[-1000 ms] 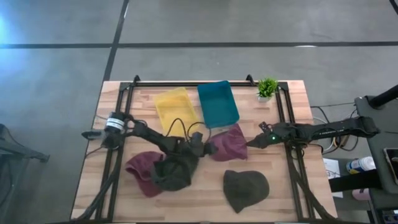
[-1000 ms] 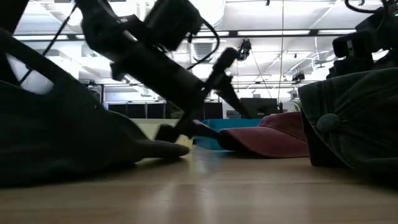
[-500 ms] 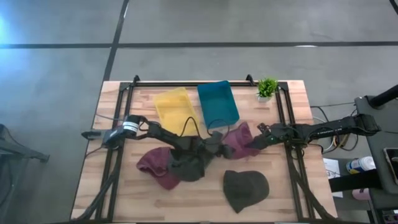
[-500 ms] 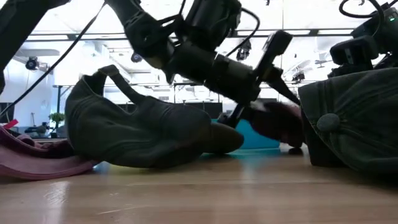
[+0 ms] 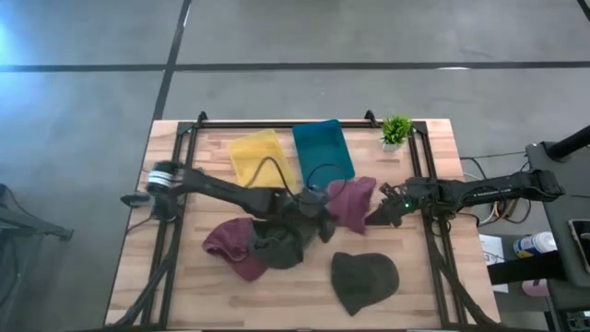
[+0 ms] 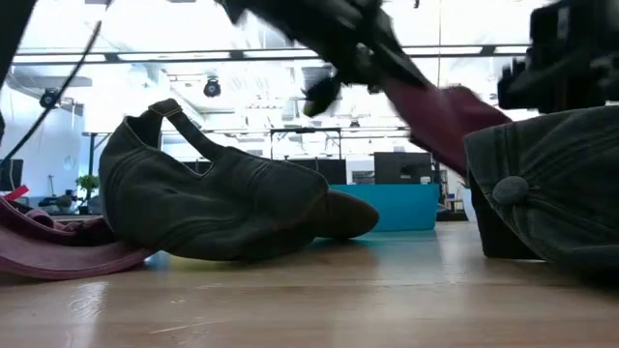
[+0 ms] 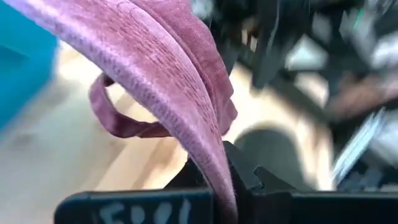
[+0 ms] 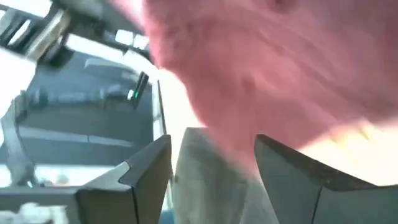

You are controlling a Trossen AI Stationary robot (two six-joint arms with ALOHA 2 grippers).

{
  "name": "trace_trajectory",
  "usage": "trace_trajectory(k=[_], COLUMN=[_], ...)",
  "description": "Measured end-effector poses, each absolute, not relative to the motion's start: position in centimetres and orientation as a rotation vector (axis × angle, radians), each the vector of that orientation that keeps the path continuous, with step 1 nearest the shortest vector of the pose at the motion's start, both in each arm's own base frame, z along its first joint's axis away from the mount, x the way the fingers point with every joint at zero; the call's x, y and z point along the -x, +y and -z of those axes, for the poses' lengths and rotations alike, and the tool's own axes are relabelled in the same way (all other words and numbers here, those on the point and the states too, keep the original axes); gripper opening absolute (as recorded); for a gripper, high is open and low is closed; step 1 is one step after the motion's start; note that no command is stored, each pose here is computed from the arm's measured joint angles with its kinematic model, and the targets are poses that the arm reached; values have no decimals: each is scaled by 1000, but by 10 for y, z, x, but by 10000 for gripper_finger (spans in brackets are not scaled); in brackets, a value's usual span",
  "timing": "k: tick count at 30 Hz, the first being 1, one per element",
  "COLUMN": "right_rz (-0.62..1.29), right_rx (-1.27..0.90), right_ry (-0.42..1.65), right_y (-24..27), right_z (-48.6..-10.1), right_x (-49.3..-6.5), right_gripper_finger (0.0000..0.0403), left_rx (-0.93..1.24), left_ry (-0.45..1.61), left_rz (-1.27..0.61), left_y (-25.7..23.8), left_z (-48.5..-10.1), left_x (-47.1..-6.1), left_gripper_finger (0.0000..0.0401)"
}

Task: Pick & Place hat
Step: Put the right red cap into the yellow bin

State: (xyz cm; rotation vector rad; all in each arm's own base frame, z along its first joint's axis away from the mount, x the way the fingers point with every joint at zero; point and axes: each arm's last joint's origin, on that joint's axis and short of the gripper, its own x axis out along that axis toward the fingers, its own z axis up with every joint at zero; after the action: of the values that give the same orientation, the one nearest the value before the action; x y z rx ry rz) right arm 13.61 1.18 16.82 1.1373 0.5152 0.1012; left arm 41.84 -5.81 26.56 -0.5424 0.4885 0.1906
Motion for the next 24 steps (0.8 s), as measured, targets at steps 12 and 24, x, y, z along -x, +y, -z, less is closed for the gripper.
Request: trace_trajectory(k=[12, 24], right_rz=[-245, 98], right_rx=[-572, -546], right_ry=[634, 677], right_y=[13, 5], right_z=[-272, -319], right_x=[-126, -156], right_gripper_finger=[226, 226], left_rx=[-446, -1487], left_ry=[975, 1330], left_rz=[17, -136], left_y=[-93, -151], left_z=[-370, -277], left_x=[-348, -353], left_gripper_finger=[5, 5])
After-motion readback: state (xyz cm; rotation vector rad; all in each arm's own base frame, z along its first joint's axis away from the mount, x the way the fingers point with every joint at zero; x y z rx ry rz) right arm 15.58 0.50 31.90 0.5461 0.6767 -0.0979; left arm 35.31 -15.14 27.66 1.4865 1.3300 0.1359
